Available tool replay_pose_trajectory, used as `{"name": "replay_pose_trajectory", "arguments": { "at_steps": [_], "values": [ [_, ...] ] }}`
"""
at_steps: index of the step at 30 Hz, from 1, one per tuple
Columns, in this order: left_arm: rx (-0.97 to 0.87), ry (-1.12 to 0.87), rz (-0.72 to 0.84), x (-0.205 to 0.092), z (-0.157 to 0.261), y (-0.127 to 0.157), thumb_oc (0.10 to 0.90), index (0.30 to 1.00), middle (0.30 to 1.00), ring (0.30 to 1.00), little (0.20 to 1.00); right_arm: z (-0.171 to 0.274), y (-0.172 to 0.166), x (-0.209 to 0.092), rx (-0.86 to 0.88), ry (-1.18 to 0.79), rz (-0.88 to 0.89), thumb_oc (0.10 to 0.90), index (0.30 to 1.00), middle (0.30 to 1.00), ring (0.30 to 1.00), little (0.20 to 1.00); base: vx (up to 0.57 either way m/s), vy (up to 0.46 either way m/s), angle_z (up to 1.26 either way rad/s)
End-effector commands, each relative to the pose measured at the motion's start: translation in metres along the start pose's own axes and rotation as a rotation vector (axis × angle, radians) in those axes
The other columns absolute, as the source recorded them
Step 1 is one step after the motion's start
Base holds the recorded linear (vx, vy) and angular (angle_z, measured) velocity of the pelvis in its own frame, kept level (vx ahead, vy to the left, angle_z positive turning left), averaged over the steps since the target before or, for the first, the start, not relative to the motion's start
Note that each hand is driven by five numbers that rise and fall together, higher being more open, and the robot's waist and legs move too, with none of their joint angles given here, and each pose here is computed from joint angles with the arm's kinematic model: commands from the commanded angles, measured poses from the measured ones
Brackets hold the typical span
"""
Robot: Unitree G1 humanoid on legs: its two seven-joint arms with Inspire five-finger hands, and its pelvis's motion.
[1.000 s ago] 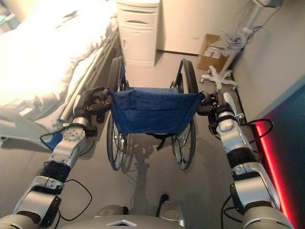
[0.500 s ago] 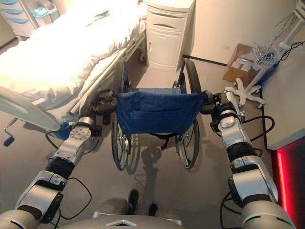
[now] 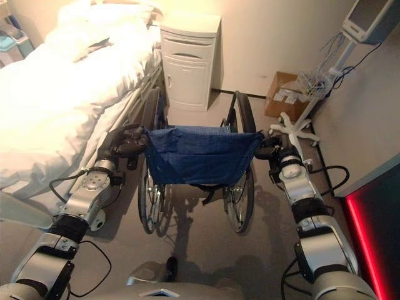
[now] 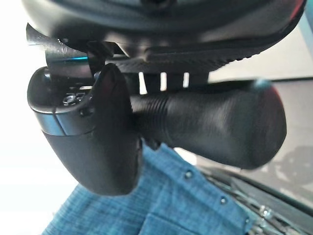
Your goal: Push the wheelchair next to the bed
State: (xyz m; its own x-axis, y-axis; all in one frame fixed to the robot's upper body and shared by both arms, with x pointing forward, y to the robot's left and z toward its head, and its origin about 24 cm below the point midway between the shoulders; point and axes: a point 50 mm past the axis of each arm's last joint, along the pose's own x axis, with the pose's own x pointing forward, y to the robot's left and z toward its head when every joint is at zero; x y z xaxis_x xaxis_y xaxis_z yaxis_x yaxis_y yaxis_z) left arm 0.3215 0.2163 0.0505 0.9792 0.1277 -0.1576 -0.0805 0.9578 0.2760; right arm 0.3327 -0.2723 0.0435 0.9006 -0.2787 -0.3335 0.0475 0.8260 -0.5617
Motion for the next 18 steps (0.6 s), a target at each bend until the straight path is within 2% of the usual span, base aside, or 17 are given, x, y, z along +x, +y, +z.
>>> {"name": "replay_pose_trajectory", "arguments": {
  "at_steps": [1, 4, 8, 18],
  "values": [
    [0.125, 0.075, 0.129, 0.002, -0.017, 0.034, 0.4, 0.3, 0.3, 0.3, 0.3, -0.019, 0.045, -0.015, -0.049, -0.043, 0.285, 0.4, 0.3, 0.3, 0.3, 0.3, 0.39, -0.076, -0.16],
    [0.11, 0.053, 0.144, 0.01, -0.006, 0.036, 0.4, 0.3, 0.3, 0.3, 0.3, -0.012, 0.039, -0.011, -0.063, -0.048, 0.267, 0.4, 0.3, 0.3, 0.3, 0.3, 0.4, -0.118, 0.05],
    [0.079, 0.03, 0.167, 0.016, 0.004, 0.033, 0.4, 0.3, 0.3, 0.3, 0.3, 0.002, 0.034, -0.009, -0.082, -0.069, 0.243, 0.4, 0.3, 0.3, 0.3, 0.3, 0.32, -0.108, 0.88],
    [0.064, 0.058, 0.067, 0.015, -0.005, 0.0, 0.4, 0.3, 0.3, 0.3, 0.3, -0.013, -0.007, -0.003, -0.162, 0.009, 0.147, 0.4, 0.3, 0.3, 0.3, 0.3, 0.34, -0.145, 0.45]
  ]
}}
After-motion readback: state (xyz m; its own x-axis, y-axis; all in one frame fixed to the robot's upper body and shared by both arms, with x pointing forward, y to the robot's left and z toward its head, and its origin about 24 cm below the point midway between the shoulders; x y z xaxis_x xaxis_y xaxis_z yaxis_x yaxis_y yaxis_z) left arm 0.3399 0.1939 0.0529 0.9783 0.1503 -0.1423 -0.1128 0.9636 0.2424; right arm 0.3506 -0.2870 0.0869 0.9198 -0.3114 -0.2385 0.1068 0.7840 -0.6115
